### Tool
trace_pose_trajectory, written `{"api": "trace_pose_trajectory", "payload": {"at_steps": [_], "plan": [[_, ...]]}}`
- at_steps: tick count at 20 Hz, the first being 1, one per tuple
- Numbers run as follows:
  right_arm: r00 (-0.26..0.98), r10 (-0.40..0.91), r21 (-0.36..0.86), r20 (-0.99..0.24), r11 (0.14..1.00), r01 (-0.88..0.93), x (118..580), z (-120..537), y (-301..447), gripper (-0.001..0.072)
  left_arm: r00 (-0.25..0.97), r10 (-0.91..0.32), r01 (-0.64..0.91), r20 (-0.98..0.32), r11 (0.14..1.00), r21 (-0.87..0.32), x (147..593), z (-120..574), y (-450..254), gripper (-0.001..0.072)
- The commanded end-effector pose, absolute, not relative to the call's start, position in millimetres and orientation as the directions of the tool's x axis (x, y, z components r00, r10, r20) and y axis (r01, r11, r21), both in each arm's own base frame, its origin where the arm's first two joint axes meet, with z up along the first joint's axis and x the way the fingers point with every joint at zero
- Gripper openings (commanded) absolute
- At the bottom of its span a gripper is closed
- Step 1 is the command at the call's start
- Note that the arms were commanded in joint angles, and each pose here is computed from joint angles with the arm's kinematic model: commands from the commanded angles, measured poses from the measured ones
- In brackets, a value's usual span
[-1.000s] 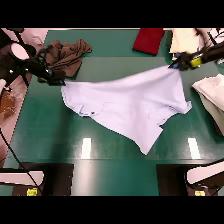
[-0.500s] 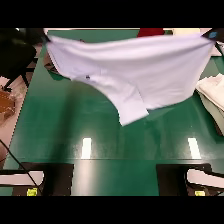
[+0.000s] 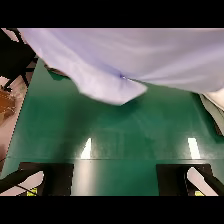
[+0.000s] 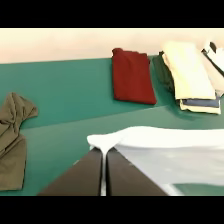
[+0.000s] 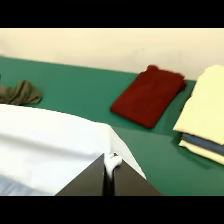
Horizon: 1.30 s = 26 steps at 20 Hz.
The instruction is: Fold the shirts.
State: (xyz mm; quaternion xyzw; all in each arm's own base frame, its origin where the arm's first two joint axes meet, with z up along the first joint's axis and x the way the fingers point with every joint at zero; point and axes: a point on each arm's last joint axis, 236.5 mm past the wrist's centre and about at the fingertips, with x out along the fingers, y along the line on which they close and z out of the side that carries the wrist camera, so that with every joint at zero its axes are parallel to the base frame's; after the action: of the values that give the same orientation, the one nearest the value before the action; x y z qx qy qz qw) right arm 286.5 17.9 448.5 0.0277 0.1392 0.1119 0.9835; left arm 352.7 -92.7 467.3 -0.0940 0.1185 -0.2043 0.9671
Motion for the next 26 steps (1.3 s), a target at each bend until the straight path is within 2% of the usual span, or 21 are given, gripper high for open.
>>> {"api": "trace_pose_trajectory", "payload": {"at_steps": [1,4,6,8,9,11,13,15,17,21,26], "plan": [[0.977,0.086,0.030,-0.196,0.996,-0.082,237,471,17,0.0025,0.896,-0.424,0.395,-0.134,0.898,-0.195,307,492,-96,0.0023],[0.991,-0.012,-0.003,-0.133,1.000,0.012,206,485,13,0.0024,0.915,-0.404,0.397,-0.009,0.903,-0.166,281,526,-93,0.0023],[0.993,0.018,0.008,-0.119,1.000,-0.017,203,488,21,0.0024,0.912,-0.402,0.410,0.082,0.898,-0.161,269,550,-93,0.0023],[0.985,0.038,0.035,-0.169,0.999,-0.032,212,477,19,0.0024,0.898,-0.422,0.438,0.121,0.881,-0.178,269,559,-97,0.0023],[0.969,0.049,0.062,-0.244,0.997,-0.034,227,458,13,0.0024,0.898,-0.428,0.440,0.105,0.877,-0.192,277,554,-98,0.0023],[0.896,0.107,0.157,-0.432,0.987,-0.042,269,401,-3,0.0024,0.889,-0.458,0.442,0.001,0.859,-0.258,318,517,-104,0.0023],[0.789,0.205,0.272,-0.580,0.961,-0.050,325,327,-19,0.0025,0.822,-0.549,0.461,-0.153,0.798,-0.388,375,449,-122,0.0023],[0.674,0.274,0.368,-0.686,0.930,-0.004,377,243,-32,0.0024,0.730,-0.623,0.439,-0.282,0.743,-0.505,432,373,-136,0.0023],[0.558,0.337,0.422,-0.758,0.906,0.026,417,166,-35,0.0024,0.653,-0.641,0.373,-0.404,0.736,-0.565,485,293,-145,0.0024],[0.452,0.395,0.462,-0.800,0.886,0.043,491,75,-29,0.0024,0.537,-0.662,0.253,-0.522,0.717,-0.649,552,158,-179,0.0024],[0.515,0.377,0.443,-0.770,0.896,0.007,555,72,-26,0.0025,0.541,-0.637,0.201,-0.549,0.732,-0.651,586,89,-205,0.0024]]}}
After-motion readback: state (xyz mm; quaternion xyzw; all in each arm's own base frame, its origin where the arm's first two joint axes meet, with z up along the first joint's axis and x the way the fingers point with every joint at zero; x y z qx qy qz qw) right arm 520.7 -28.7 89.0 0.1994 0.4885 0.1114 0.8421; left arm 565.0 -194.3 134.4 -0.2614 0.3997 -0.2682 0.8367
